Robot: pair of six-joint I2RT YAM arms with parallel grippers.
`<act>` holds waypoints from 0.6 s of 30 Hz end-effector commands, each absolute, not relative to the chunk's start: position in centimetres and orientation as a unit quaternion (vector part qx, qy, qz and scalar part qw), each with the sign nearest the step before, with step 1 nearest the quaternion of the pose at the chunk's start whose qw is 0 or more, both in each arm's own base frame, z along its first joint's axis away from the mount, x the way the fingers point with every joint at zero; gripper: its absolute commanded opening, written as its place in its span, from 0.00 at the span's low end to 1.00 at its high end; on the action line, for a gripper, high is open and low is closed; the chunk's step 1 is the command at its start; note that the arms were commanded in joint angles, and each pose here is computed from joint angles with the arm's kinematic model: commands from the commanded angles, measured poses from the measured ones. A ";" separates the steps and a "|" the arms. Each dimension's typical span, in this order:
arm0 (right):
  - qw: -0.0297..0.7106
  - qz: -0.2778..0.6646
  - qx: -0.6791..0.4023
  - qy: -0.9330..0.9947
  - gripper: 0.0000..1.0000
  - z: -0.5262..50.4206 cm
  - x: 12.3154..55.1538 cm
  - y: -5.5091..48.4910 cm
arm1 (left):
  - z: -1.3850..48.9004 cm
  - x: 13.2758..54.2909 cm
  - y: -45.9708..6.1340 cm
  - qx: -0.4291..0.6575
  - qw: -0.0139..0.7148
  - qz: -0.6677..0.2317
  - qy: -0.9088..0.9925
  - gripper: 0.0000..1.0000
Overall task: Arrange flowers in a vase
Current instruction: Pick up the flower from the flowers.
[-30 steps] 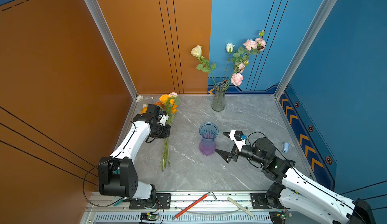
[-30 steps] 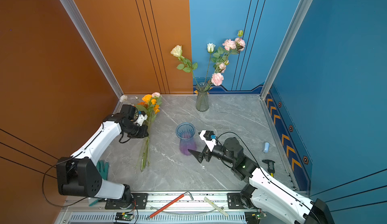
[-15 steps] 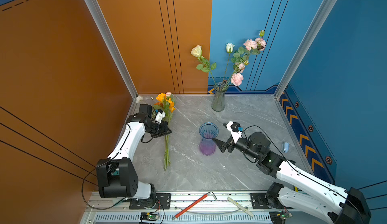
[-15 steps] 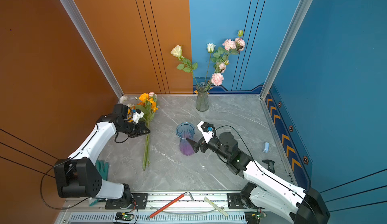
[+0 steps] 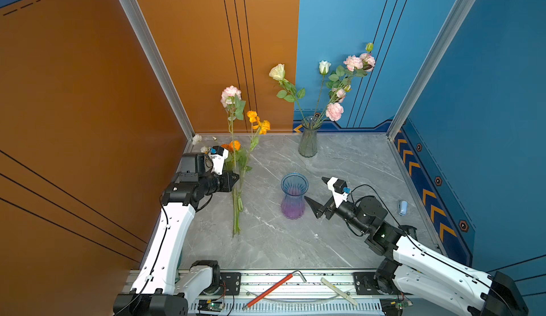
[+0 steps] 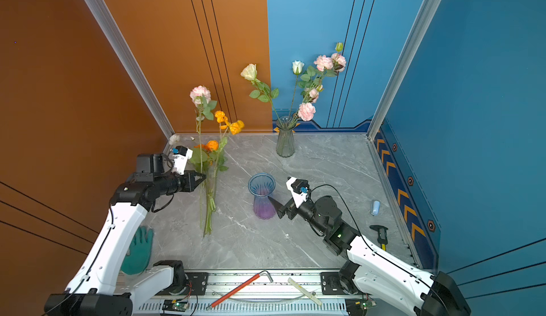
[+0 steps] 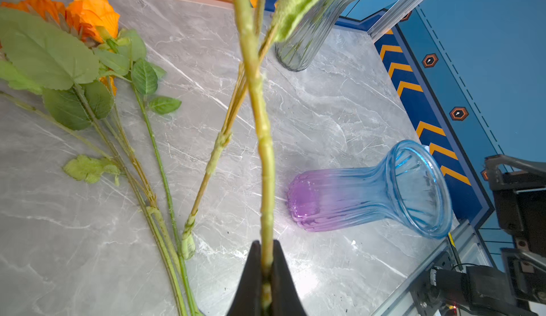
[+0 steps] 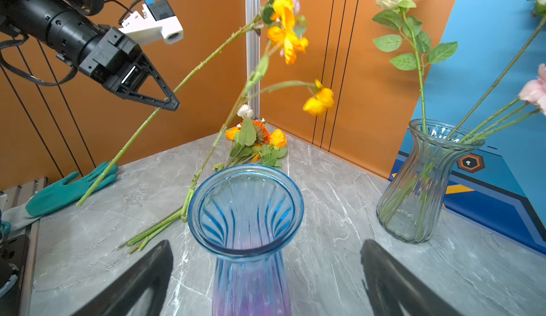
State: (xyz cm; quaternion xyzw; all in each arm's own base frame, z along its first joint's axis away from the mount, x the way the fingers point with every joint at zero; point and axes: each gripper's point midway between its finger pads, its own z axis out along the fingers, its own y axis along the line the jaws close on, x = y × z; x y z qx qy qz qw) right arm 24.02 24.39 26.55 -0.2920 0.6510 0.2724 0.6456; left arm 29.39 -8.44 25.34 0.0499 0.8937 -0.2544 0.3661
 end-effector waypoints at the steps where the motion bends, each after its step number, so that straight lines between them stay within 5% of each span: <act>1: 0.649 0.268 -0.290 0.651 1.00 26.2 24.2 24.3 | 25.8 29.9 -8.1 0.050 0.389 -0.244 0.887 0.00; 10: 0.650 0.263 -0.285 0.654 1.00 26.3 24.3 23.9 | 22.1 29.0 -7.1 0.025 0.314 -0.206 0.927 0.00; 18: 0.652 0.264 -0.268 0.658 1.00 26.3 24.7 23.1 | 29.6 28.0 -12.3 0.149 0.466 -0.202 0.848 0.00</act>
